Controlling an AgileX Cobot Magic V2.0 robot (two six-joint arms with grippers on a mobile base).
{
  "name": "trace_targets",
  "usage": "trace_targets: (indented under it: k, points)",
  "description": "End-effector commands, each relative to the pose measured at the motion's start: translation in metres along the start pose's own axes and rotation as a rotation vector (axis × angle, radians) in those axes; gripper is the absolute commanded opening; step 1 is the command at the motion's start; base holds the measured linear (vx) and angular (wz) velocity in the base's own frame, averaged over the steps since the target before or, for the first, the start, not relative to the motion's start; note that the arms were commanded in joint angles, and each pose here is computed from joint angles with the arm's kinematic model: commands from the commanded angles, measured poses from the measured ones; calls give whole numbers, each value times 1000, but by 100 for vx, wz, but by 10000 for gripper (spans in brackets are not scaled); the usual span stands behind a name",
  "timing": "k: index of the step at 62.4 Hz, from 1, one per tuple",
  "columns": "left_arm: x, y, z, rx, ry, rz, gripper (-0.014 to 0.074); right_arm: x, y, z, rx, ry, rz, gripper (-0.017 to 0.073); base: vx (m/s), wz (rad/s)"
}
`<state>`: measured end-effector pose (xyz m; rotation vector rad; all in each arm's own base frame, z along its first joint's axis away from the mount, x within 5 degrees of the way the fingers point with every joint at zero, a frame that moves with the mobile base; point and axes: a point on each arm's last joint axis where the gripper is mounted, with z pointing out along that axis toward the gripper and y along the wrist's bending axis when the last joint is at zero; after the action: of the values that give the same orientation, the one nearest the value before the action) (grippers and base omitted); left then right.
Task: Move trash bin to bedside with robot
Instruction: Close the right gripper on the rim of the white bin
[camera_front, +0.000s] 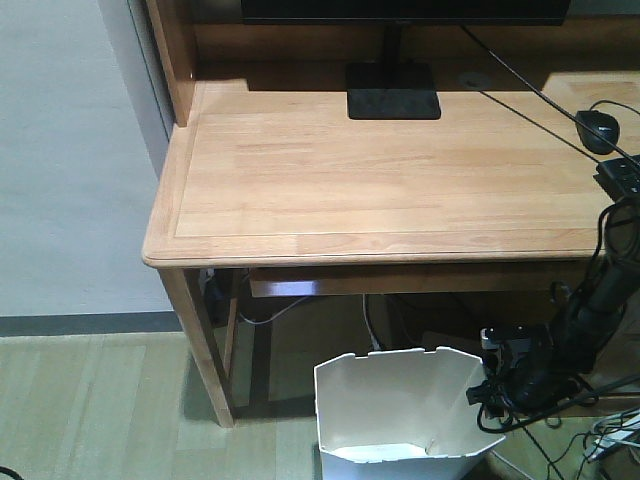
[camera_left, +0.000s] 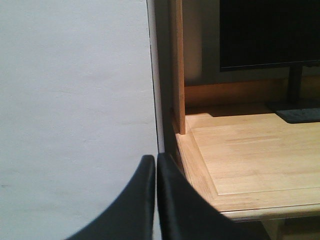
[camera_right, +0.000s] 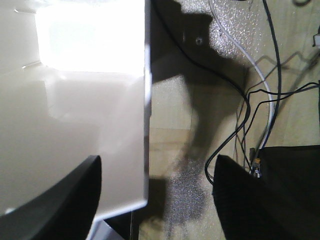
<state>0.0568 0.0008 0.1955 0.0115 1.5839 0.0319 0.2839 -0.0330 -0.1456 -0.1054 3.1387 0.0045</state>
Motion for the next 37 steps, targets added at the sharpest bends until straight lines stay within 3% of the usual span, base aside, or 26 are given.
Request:
trace_targets:
  k: [1,28,34,37]
  points:
    - [-4,0,-1,7,-77,-23,-6,-19,-5,-2,8,-30,-9,447,0,0]
    - [-4,0,-1,7,-77,-23,-6,-53,-13,51,5,44,-32,438,0,0]
    - [-4,0,-1,7,-77,-23,-6,-60,-13,56,-6,55,-24,392,0,0]
    - [-4,0,-1,7,-77,-23,-6,-62,-12,57,-17,53,-7,324,0,0]
